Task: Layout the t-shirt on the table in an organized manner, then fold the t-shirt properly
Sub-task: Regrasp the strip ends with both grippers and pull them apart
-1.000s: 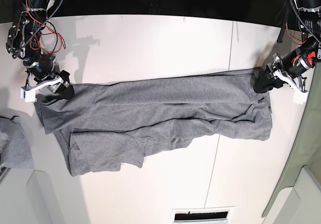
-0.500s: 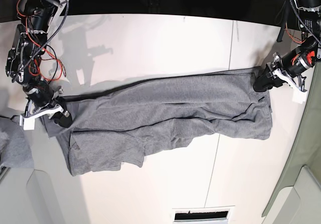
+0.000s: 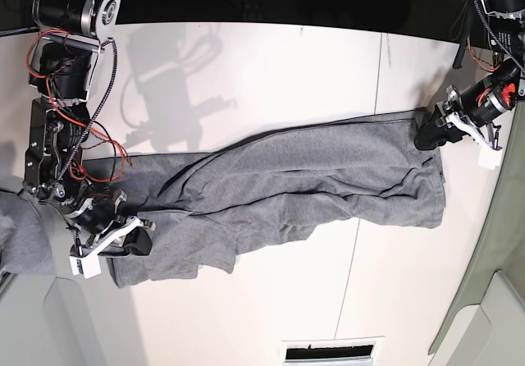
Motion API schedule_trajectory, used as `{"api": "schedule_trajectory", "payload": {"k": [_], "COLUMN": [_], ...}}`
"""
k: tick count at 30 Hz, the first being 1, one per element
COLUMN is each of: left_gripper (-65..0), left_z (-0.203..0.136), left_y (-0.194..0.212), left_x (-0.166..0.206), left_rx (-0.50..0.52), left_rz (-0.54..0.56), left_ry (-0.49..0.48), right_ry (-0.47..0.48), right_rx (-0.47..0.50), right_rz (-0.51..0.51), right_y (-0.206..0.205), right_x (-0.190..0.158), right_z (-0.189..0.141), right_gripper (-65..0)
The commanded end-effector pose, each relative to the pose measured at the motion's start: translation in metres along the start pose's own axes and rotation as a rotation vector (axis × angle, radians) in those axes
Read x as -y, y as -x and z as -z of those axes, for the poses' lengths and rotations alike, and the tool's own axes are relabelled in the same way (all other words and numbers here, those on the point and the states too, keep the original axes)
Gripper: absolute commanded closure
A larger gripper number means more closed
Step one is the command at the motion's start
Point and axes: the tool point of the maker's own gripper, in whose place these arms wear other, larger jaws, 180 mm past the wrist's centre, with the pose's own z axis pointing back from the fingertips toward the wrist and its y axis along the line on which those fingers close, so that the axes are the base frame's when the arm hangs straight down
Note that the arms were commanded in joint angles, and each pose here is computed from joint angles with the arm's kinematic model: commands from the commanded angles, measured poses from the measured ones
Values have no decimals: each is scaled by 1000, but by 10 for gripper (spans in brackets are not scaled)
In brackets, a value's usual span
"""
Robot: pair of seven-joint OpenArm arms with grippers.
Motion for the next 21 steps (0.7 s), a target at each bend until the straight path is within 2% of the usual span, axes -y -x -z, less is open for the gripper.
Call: {"api": "schedule_trajectory", "payload": {"k": [1, 3, 4, 5, 10, 15, 18, 21], "left_gripper": [-245, -245, -245, -245, -250, -382, -383, -383], "left_z": [-5, -5, -5, -5, -7, -24, -31, -32], "left_y": [-19, -18, -18, -18, -22, -52, -67, -76], "left_x": [3, 3, 3, 3, 2, 2, 1, -1], "left_rx": [46, 46, 46, 46, 53, 105, 119, 143], "left_rz": [26, 26, 26, 26, 29, 60, 97, 121], "left_ry": [12, 11, 11, 11, 12, 24, 14, -6], "right_ry": [2, 15, 20, 24, 36, 89, 149, 201], "right_rx": [46, 29, 20, 15, 17, 121, 193, 246], "right_rz": [-19, -17, -15, -12, 58, 181, 238, 252], "right_y": [-21, -12, -7, -4, 14, 6, -4, -14], "right_x": [0, 5, 7, 9, 20, 50, 79, 103], "right_z": [-2, -3, -5, -6, -16, -42, -64, -85], "right_gripper": [-92, -254, -303, -321, -321, -321, -321, -321]}}
